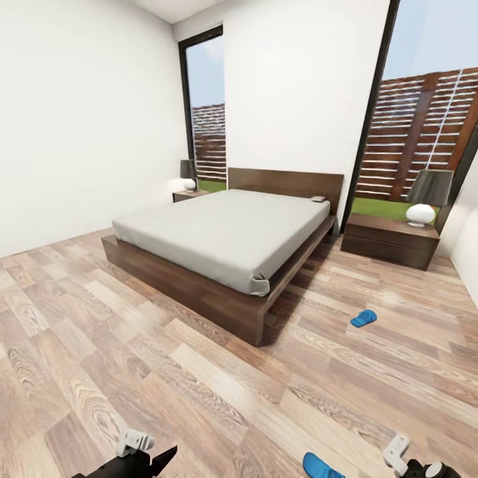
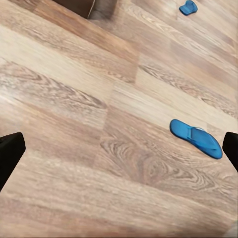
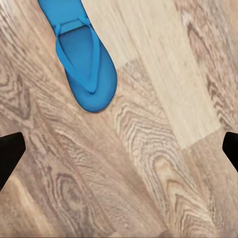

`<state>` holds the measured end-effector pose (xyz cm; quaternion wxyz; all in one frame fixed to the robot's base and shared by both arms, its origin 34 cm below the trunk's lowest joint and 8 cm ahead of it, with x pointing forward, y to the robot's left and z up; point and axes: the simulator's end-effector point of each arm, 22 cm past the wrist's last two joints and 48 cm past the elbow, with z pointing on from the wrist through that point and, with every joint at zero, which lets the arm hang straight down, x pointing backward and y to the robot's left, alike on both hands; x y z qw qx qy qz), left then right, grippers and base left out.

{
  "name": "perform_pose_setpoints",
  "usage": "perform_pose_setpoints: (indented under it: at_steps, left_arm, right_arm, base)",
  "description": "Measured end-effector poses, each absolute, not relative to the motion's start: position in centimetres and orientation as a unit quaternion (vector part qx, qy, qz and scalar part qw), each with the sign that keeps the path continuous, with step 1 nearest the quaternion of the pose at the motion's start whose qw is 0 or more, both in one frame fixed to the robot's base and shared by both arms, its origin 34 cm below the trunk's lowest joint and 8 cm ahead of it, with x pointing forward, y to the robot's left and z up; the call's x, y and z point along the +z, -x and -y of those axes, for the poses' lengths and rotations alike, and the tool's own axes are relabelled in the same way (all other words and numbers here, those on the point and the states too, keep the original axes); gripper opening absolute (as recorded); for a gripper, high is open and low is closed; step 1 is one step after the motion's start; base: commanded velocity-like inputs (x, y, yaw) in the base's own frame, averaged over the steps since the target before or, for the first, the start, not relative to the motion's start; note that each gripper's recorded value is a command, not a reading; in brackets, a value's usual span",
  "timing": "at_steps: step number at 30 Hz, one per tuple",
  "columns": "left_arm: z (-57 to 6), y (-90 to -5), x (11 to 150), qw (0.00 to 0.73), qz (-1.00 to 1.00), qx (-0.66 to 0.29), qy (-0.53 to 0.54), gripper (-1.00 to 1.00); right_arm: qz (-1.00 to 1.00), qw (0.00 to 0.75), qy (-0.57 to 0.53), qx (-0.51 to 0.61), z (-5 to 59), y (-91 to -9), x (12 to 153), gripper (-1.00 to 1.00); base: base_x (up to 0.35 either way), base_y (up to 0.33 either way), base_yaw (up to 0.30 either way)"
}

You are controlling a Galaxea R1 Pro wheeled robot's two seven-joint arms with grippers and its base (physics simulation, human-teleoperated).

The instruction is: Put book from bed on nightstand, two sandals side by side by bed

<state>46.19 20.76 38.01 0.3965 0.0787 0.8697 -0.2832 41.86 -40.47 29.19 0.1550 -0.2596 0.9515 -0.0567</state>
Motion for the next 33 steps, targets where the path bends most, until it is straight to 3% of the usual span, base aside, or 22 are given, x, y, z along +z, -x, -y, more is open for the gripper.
perform_pose_setpoints:
  at_steps: [33]
  left_arm:
    - [-20.7, -44.1, 32.6, 0.336, -0.895, -0.288, -0.06, 1.0]
  right_arm:
    - [-0.96, 0.09, 0.264, -0.04, 40.4, -38.6, 24.4, 1.0]
  base:
    - [0.0, 0.0, 0.0]
